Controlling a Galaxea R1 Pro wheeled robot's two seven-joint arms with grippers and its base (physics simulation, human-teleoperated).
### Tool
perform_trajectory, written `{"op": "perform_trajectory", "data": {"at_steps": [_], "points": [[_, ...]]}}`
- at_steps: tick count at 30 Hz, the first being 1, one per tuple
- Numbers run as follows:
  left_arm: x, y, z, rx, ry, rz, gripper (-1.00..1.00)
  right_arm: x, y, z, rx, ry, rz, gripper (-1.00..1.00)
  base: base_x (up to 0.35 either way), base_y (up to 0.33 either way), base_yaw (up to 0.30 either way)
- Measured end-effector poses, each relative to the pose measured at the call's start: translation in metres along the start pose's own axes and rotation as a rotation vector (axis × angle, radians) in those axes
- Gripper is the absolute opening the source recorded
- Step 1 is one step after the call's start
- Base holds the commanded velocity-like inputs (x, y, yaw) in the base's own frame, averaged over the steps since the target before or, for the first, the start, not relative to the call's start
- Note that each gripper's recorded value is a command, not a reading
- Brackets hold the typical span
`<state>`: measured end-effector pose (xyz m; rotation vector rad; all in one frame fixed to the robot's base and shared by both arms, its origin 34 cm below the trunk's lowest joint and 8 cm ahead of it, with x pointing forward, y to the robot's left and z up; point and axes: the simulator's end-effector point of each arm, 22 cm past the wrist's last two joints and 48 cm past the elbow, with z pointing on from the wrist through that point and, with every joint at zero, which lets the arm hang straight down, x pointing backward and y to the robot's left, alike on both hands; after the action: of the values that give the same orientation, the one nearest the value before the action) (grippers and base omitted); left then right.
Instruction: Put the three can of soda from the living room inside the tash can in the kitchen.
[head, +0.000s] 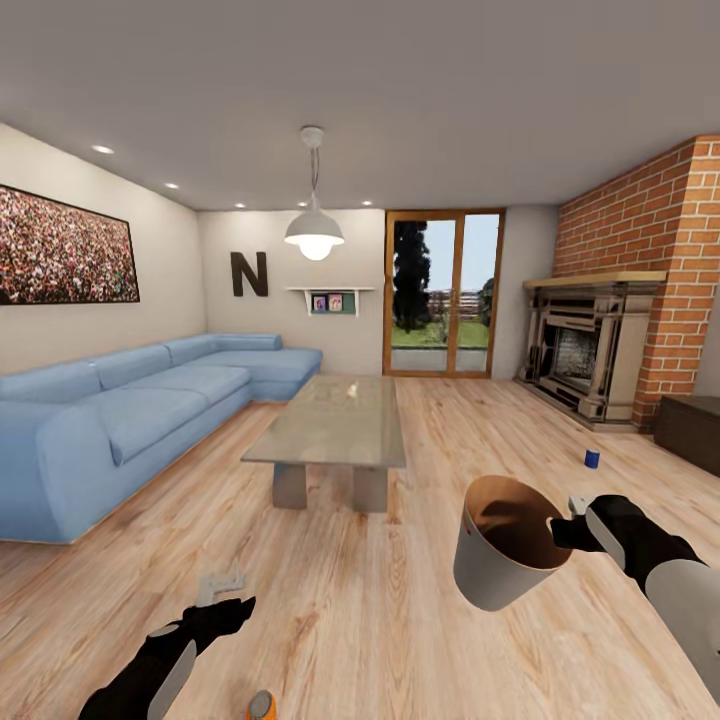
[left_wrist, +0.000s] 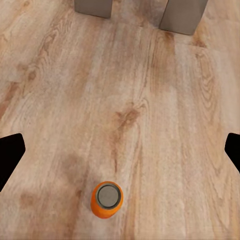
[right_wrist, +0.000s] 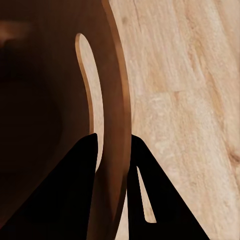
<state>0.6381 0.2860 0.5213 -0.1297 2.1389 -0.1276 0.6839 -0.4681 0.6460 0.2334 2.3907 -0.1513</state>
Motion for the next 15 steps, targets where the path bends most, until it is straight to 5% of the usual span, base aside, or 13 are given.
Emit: {"op": "perform_trajectory", "data": {"at_steps": [7, 15], "points": [[0.057, 0.015, 0.008, -0.027, 0.061, -0.010, 1.00, 0.012, 0.000, 0.009, 0.000, -0.002, -0.001, -1.00, 0.000, 0.000, 0.000], [0.082, 0.020, 0.015, -0.032, 0.071, -0.010, 1.00, 0.027, 0.001, 0.019, -0.001, -0.003, -0.002, -1.00, 0.000, 0.000, 0.000]]}}
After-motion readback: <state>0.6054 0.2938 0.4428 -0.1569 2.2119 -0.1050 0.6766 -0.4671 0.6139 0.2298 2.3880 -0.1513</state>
